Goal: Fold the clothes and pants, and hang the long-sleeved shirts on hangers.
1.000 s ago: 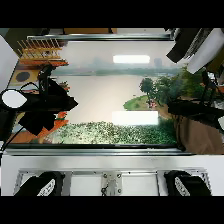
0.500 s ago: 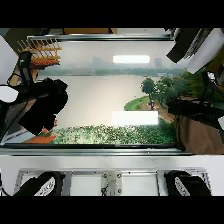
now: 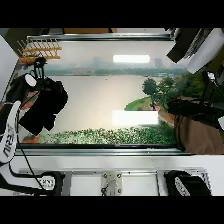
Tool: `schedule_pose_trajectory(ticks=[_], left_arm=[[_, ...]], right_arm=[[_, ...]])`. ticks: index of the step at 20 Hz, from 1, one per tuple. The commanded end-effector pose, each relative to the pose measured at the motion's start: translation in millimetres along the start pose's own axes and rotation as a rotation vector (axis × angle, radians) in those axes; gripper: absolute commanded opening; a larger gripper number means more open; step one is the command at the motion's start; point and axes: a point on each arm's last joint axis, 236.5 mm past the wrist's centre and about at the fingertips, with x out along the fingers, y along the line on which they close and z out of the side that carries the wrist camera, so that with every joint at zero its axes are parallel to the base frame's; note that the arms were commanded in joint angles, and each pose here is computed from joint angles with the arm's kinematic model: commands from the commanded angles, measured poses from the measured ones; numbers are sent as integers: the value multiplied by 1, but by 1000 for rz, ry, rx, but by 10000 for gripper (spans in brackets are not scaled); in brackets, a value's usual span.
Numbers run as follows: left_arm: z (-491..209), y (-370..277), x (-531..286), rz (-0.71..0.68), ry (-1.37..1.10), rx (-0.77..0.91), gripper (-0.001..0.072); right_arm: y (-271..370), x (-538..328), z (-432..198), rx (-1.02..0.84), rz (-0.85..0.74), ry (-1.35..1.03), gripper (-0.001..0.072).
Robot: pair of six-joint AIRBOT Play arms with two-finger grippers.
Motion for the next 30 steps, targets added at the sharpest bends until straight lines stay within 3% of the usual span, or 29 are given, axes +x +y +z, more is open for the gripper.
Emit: schedule_pose_trajectory(ticks=[1, 3, 4, 7, 12, 14, 17, 20, 25, 26, 27, 28, 30], left_arm=[[-20, 0, 34, -14, 136, -24, 399], [-22, 0, 30, -22, 172, -56, 60], [-18, -3, 21, -33, 180, -57, 8], [33, -30, -43, -51, 60, 9, 7], [128, -146, -259, -147, -420, 227, 7], [130, -195, -339, -223, -572, 311, 7], [102, -250, -405, -338, -659, 412, 7], [60, -270, -373, -380, -528, 443, 7], [-17, -269, -204, -344, -125, 346, 8], [-25, -267, -175, -327, -86, 329, 81], [-26, -259, -150, -306, -57, 282, 490], [-22, -246, -135, -285, -30, 193, 645], [-14, -209, -121, -239, 27, 50, 610]], right_arm=[[0, 0, 0, 0, 1, 0, 23], [0, 0, 0, 0, 1, 0, 23], [0, 0, 0, 0, 1, 0, 23], [-6, 0, 0, -72, -24, 3, 22], [10, 1, 4, -25, 41, -13, 22], [19, 0, 8, -10, 82, -29, 22], [7, -7, 30, -138, 14, -108, 17], [-5, -24, 53, -229, -80, -157, 17], [-4, -36, 64, -256, -101, -191, 17], [-4, -36, 64, -256, -100, -192, 17], [-4, -36, 64, -254, -100, -192, 17], [-4, -36, 64, -246, -100, -193, 17], [-4, -36, 64, -245, -99, -192, 17]])
